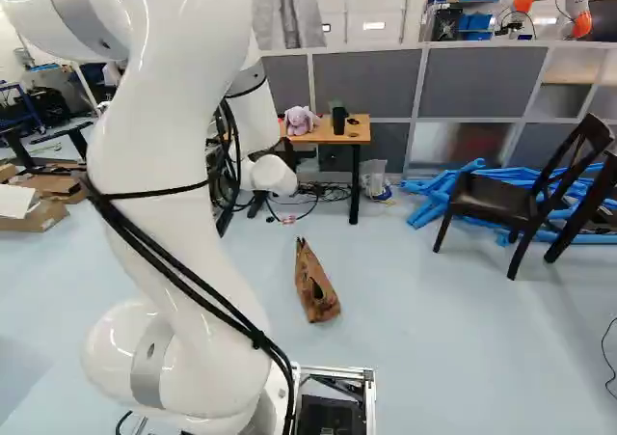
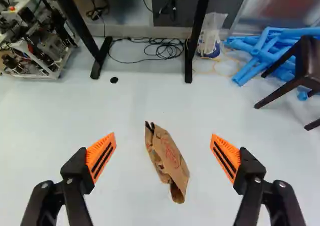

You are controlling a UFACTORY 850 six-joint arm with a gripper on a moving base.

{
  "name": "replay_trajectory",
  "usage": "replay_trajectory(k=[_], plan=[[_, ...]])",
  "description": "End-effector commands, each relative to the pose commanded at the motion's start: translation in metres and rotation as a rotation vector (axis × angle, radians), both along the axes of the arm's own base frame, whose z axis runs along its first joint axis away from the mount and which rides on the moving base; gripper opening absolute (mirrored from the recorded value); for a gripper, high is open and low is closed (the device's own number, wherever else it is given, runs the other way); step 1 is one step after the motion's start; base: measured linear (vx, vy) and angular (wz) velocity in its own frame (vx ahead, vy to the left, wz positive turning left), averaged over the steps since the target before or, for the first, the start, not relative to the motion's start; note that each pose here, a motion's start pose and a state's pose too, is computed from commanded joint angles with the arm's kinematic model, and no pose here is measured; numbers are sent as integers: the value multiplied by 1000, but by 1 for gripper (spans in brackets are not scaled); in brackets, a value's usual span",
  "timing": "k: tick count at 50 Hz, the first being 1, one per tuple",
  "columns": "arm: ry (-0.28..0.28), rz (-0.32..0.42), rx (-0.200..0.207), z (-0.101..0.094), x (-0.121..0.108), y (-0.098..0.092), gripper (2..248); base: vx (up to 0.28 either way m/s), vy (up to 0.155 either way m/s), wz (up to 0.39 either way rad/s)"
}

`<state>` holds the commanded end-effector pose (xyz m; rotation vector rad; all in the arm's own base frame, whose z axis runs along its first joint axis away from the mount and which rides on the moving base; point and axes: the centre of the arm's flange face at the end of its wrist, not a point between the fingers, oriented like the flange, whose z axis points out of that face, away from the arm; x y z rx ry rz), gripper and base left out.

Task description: Pick up the bag on the ground and place it on the table

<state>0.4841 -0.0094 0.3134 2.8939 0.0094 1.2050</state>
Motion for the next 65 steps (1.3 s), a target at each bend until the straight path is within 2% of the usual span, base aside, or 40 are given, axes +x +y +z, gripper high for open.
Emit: replay_trajectory(k=[57, 65], plan=[[386, 46, -19, -87, 1, 0, 247, 0, 0, 0], [431, 87, -46, -99, 2, 0, 247, 0, 0, 0]])
